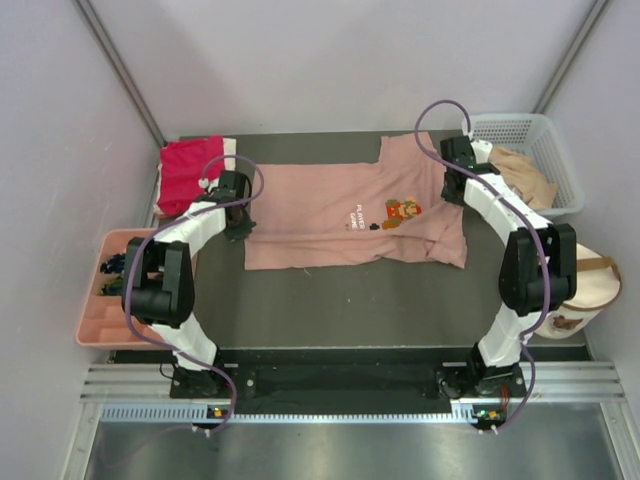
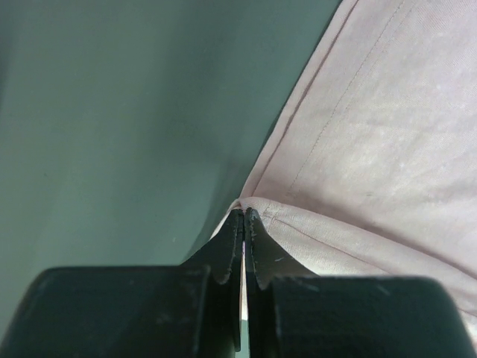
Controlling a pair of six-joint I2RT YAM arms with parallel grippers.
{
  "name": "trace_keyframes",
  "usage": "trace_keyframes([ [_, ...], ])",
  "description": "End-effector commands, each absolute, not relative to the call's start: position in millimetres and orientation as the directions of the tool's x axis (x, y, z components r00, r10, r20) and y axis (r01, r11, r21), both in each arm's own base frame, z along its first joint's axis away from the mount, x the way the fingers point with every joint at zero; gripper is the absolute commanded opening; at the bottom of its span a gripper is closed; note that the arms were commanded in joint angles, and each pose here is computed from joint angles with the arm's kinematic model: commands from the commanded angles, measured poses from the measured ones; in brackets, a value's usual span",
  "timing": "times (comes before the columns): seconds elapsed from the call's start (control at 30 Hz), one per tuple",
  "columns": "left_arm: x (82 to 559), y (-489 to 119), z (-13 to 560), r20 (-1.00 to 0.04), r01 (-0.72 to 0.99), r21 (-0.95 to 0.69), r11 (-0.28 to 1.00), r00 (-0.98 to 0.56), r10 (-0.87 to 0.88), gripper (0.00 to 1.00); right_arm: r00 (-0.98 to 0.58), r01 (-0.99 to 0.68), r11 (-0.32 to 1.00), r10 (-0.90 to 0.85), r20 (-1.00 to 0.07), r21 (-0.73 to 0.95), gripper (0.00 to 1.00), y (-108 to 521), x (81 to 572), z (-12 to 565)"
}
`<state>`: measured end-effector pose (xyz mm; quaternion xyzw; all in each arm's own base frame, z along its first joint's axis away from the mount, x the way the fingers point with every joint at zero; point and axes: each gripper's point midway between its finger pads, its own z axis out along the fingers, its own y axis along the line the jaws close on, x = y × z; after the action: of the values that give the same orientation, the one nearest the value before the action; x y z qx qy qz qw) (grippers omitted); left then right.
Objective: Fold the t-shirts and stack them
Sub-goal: Fold the flattened tshirt in 1/3 of the way
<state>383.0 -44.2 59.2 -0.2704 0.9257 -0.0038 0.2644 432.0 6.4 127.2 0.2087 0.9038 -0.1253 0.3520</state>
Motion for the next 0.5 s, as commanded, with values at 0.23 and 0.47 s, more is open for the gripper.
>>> trace_keyframes([
  [0.23, 415, -42, 76, -0.549, -0.496, -0.194, 0.847, -0.661, -0.512, 0.00, -0.608, 0.454, 0.890, 0.275, -0.745, -0.042, 0.00, 6, 473, 151],
  [0.47, 430, -47, 101, -0.586, -0.470, -0.246, 0.847, -0.624, -0.517, 0.80, -0.570, 0.367, 0.929, 0.194, -0.798, -0.037, 0.70, 12, 493, 188],
])
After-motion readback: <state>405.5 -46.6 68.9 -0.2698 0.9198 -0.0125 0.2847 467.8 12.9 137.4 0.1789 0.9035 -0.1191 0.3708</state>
